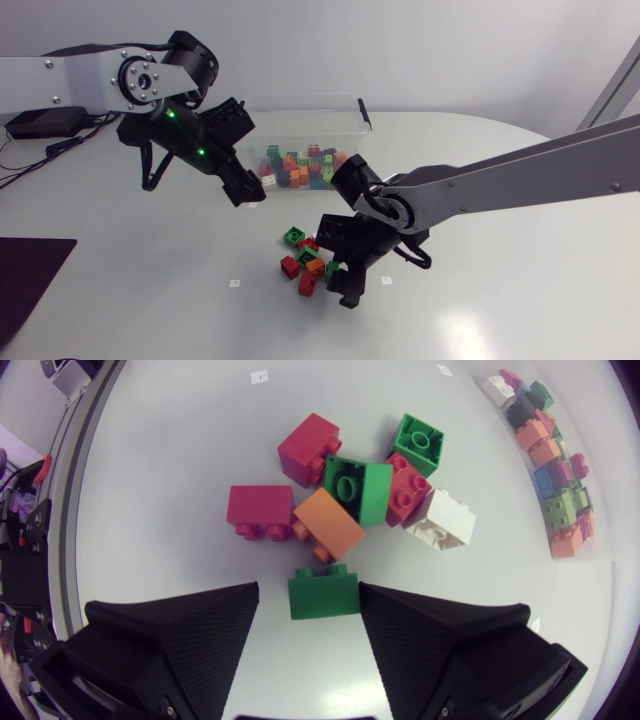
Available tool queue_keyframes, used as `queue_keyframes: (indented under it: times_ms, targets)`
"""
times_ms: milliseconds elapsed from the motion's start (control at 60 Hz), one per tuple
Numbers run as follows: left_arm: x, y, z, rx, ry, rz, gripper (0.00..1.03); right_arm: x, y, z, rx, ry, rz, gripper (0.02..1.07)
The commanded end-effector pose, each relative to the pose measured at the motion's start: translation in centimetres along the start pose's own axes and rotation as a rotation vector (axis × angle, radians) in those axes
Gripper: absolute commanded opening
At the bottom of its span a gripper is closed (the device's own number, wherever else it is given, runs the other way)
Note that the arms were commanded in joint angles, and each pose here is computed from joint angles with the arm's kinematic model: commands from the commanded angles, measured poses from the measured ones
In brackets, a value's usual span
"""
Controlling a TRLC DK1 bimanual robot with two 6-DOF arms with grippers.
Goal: Place the duplo bricks in the container
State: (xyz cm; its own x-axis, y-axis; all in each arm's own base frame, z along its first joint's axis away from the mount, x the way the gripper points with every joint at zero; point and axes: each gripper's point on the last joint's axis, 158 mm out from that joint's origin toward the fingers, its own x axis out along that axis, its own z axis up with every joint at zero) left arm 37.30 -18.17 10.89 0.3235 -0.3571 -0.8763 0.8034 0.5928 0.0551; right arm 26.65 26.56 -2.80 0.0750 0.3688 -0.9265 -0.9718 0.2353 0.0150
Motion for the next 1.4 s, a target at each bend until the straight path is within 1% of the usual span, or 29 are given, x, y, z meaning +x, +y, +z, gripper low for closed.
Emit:
queue_keyframes:
  times_ms: [0,33,133,200,317,517,783,967,1133,1383]
  targets:
    - [-0.2,-1.2,-1.3,0.033,0.028,-0.009,0.98,0.6,0.1,-0.4,-0.016,0.03,0.018,0.58]
    - [-0.1,-1.5,-1.7,0.037,0.036,-0.014,0.98,0.7,0.1,-0.5,-0.016,0.031,0.018,0.51]
    - [0.5,-2.8,-3.0,0.053,0.067,-0.033,0.97,0.9,0.1,-0.7,-0.011,0.036,0.023,0.41]
    - [1.0,-3.7,-4.0,0.064,0.095,-0.047,0.97,1.0,-0.1,-0.7,-0.009,0.035,0.021,0.31]
    - [2.2,-5.5,-5.6,0.087,0.144,-0.075,0.97,0.7,0.0,-0.8,-0.006,0.03,0.016,0.31]
    - [4.3,-7.7,-7.0,0.112,0.18,-0.115,0.97,-1.4,-0.3,-0.5,0.009,-0.007,-0.018,0.3]
    - [6.7,-8.8,-8.0,0.071,0.236,-0.122,0.97,-5.4,-1.2,0.6,0.047,-0.079,-0.081,0.3]
    - [7.8,-9.7,-7.8,0.046,0.251,-0.114,0.97,-8.1,-1.2,1.5,0.069,-0.138,-0.123,0.3]
    - [8.9,-9.8,-7.8,0.02,0.272,-0.092,0.97,-9.6,-1.1,1.9,0.079,-0.17,-0.146,0.3]
    - [10.8,-10.7,-8.0,0.003,0.297,-0.104,0.96,-12.4,-1.9,2.5,0.1,-0.212,-0.187,0.31]
